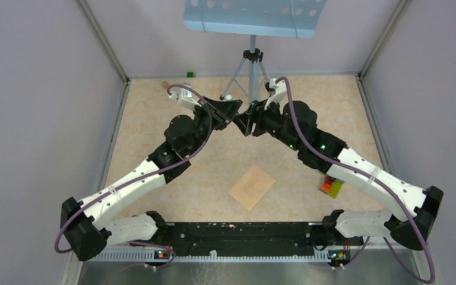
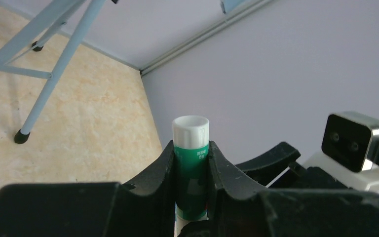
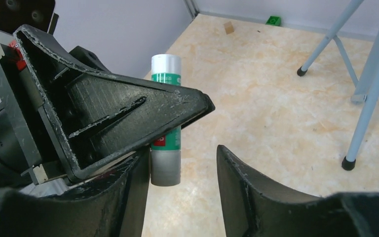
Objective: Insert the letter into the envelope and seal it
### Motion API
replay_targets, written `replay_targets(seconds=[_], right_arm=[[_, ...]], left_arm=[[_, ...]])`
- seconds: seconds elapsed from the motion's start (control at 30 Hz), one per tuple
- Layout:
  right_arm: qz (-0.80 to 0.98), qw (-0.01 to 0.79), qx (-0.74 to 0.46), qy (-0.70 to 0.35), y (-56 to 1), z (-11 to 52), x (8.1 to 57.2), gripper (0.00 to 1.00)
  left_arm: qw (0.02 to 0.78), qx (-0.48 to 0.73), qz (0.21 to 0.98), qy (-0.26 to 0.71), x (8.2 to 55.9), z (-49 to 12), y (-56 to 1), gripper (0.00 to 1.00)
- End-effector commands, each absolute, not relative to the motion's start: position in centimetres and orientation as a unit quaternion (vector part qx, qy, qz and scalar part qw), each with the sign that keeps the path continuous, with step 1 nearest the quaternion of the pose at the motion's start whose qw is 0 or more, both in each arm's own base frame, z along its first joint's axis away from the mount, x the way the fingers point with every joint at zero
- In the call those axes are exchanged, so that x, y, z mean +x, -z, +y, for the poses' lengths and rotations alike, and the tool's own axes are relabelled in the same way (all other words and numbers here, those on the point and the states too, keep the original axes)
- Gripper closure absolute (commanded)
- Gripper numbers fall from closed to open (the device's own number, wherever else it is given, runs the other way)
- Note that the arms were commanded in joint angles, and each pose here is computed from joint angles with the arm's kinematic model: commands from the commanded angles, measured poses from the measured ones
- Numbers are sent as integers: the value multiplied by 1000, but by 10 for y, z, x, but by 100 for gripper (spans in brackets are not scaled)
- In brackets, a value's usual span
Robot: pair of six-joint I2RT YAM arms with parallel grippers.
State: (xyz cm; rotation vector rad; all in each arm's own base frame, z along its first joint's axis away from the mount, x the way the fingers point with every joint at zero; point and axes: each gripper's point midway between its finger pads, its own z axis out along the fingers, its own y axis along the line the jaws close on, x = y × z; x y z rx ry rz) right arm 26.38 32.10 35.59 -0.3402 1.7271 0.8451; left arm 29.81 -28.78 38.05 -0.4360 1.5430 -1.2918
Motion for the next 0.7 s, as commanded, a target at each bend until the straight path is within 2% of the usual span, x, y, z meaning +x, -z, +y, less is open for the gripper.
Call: replay_targets(seconds=[0.0, 0.17, 0.33, 0.67], right_arm=[[715, 563, -143, -389, -384, 300, 234, 49], [721, 558, -131, -390, -383, 270, 213, 50], [731, 538, -140, -396, -370, 265, 201, 55], [740, 489, -144, -438, -341, 306, 207, 82]], left_arm=[[556, -88, 622, 544, 277, -289, -400, 100], [592, -50, 610, 524, 276, -282, -404, 100], [615, -9, 584, 530, 270, -284, -412, 100], [629, 63, 506, 587, 242, -294, -435, 100]])
